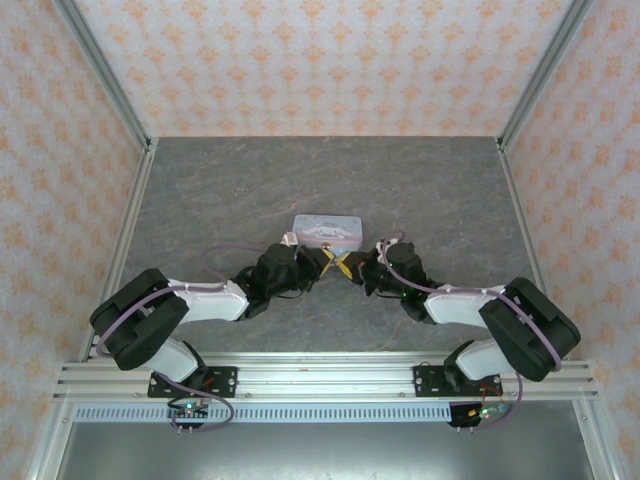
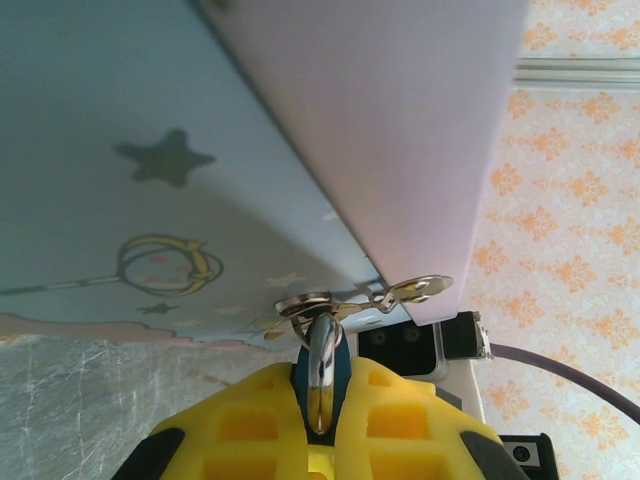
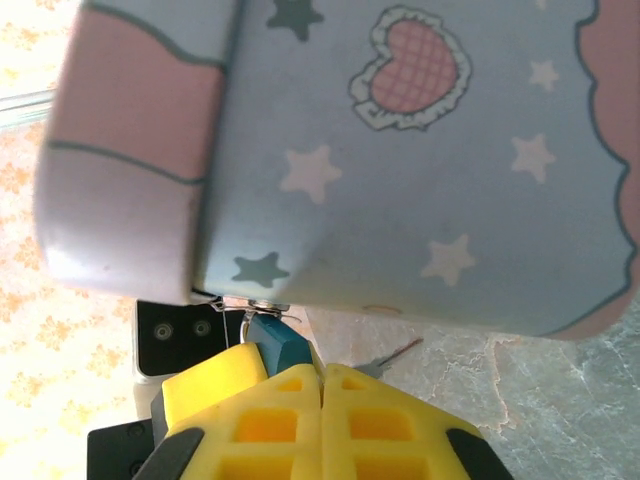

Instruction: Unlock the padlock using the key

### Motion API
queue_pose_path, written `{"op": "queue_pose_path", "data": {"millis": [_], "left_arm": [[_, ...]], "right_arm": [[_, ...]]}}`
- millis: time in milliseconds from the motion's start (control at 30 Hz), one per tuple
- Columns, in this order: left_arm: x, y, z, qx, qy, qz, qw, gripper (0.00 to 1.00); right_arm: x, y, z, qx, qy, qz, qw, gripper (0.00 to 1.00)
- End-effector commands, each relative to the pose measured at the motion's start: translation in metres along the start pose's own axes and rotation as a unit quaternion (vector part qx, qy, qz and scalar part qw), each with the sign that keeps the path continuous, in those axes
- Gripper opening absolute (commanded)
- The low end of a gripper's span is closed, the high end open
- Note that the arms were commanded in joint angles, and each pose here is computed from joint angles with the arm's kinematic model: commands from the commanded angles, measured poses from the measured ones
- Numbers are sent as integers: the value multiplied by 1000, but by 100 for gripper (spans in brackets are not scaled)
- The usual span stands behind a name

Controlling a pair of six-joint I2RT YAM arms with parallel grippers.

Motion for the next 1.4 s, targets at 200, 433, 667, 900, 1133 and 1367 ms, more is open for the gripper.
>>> {"op": "queue_pose_path", "data": {"millis": [200,433,667,900,1133,1367], "left_arm": [[-24,-12,5,20,-42,11,999,0],[-27,-20,11,36,-62,-2,997,0],[-6,-13,6,14,-8,2,1000,0],[4,9,-1,-16,20,14,1000,0],[-1,16,-2,-10,25,33,999,0],[-5,18,-5,7,31,49,998,0]], "right_arm": [[32,-3,12,9,43,1,999,0],[44,-3,21,18,69,6,997,0],[29,-2,15,8,32,-18,999,22],[-10,-5,-11,4,-53,-50,997,54],[-31,-8,-43,13,-128,-124,984,59],[-3,-5,-63,20,-212,-358,909,49]]}}
Point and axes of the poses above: each hand's point on the last joint's axis, 136 mm out from that joint toward the fingers, its own z axis out along the fingers, its own x axis along the line the jaws close on, y = z × x, the point moved 1 cm from there along -z, back along the fingers, and after that the axes turned 4 degrees about z, right-handed, at the moved point
